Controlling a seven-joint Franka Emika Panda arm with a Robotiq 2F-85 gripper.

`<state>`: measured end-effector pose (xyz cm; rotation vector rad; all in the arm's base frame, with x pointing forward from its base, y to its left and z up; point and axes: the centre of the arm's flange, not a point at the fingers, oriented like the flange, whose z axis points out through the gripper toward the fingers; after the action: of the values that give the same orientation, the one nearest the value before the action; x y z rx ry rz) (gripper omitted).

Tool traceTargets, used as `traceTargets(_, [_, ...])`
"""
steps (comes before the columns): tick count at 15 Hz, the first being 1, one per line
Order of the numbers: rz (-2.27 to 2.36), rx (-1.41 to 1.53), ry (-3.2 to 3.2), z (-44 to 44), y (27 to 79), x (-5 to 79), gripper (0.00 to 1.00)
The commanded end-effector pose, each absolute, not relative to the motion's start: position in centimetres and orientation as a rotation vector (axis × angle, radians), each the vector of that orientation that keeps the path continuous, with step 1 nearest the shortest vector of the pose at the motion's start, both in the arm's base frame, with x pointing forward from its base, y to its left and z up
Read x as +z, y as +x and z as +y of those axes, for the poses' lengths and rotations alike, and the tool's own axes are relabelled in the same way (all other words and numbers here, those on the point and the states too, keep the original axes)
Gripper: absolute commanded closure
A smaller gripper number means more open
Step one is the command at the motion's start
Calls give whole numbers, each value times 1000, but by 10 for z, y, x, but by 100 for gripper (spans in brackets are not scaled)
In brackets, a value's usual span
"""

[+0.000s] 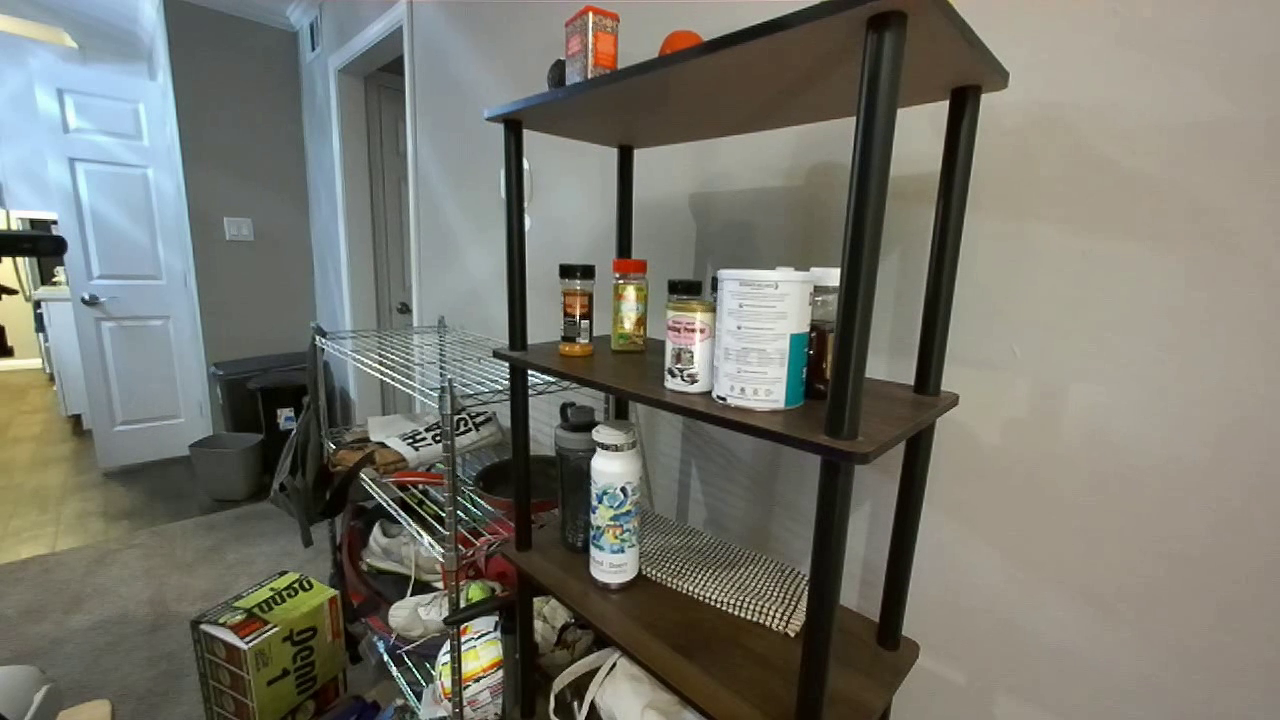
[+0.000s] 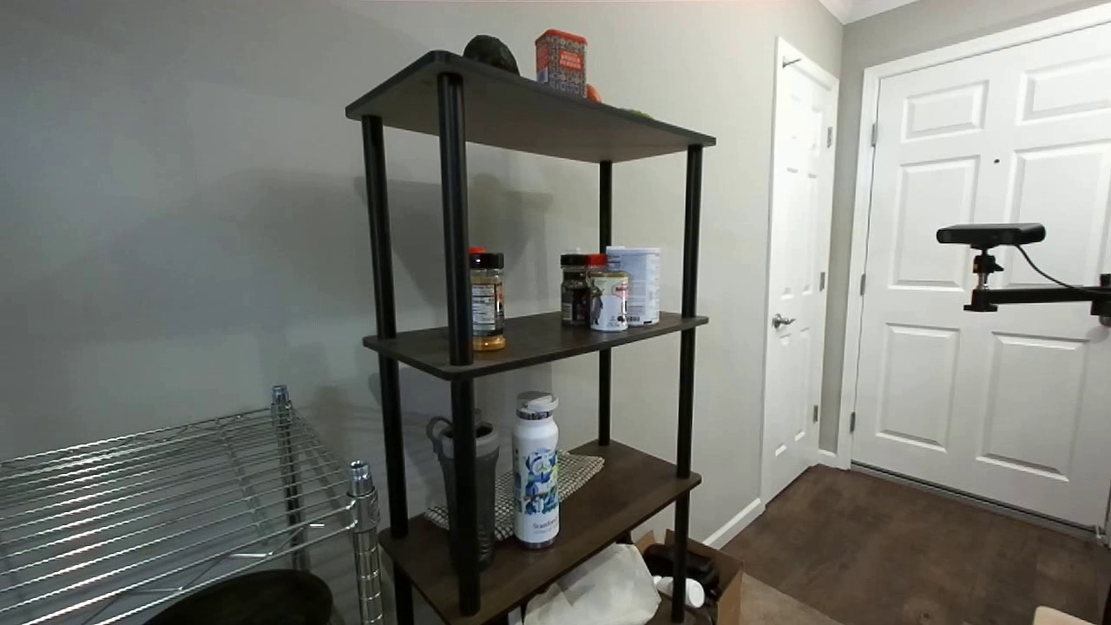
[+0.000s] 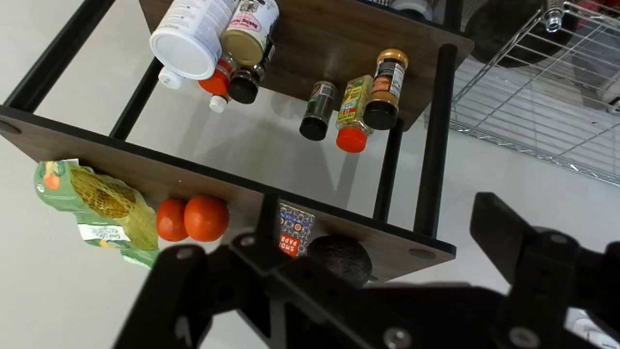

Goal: Shift the container with the lid to the bottom shelf

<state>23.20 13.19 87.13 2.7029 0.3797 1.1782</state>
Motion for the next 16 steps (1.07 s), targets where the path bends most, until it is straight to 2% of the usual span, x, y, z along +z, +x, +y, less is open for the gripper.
traceTargets(1, [400,1197,2703,128,237,873,0])
traceTargets(16, [468,1295,2721,166,297,900,0])
